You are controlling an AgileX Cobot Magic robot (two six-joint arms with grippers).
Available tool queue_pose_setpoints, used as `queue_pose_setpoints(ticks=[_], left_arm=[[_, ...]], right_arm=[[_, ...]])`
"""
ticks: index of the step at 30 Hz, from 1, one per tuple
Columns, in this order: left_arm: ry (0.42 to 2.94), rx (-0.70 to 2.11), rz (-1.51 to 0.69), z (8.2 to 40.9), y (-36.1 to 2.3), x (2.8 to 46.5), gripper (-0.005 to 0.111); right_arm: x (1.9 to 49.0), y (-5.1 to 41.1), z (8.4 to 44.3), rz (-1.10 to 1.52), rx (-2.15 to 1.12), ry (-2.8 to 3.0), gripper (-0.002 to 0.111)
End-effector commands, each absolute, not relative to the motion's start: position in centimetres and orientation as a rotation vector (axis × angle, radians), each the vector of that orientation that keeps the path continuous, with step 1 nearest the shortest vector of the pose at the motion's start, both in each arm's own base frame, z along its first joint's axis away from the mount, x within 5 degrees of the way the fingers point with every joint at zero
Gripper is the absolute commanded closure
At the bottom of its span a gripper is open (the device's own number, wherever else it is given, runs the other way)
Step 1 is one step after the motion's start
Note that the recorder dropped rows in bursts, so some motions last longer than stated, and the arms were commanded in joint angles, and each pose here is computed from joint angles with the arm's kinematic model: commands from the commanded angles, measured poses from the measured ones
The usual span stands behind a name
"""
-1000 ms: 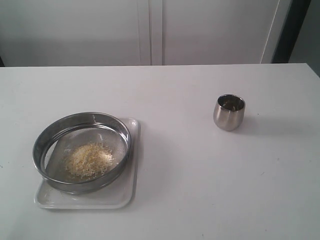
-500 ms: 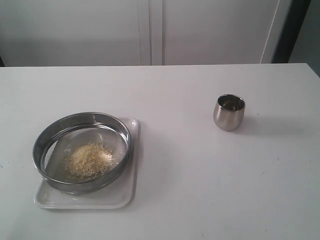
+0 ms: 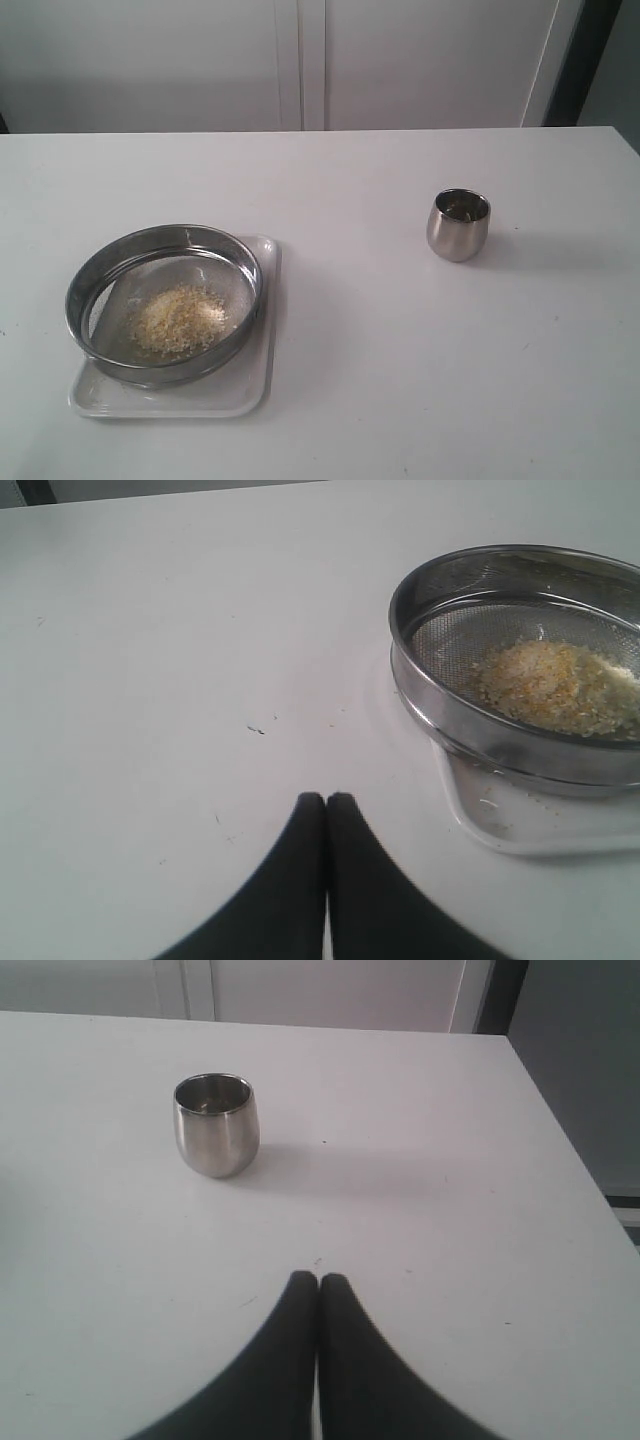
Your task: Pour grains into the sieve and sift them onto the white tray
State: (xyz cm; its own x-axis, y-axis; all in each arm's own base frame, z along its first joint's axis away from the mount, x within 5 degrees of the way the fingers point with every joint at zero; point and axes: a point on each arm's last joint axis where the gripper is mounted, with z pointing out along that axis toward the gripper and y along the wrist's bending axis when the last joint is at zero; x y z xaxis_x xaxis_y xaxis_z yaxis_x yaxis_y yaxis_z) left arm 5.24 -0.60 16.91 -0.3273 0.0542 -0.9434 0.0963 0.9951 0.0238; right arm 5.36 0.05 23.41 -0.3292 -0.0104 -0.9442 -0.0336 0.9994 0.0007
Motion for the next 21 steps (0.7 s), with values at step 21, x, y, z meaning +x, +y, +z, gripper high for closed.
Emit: queue_pose_setpoints(ticks=[21], left_arm=[[1.899,0.101,-0.042,16.9,-0.6,5.2,0.107]], right_arm=[[5.3,0.1,18.2,0.022,-0.044,1.829,0.108]])
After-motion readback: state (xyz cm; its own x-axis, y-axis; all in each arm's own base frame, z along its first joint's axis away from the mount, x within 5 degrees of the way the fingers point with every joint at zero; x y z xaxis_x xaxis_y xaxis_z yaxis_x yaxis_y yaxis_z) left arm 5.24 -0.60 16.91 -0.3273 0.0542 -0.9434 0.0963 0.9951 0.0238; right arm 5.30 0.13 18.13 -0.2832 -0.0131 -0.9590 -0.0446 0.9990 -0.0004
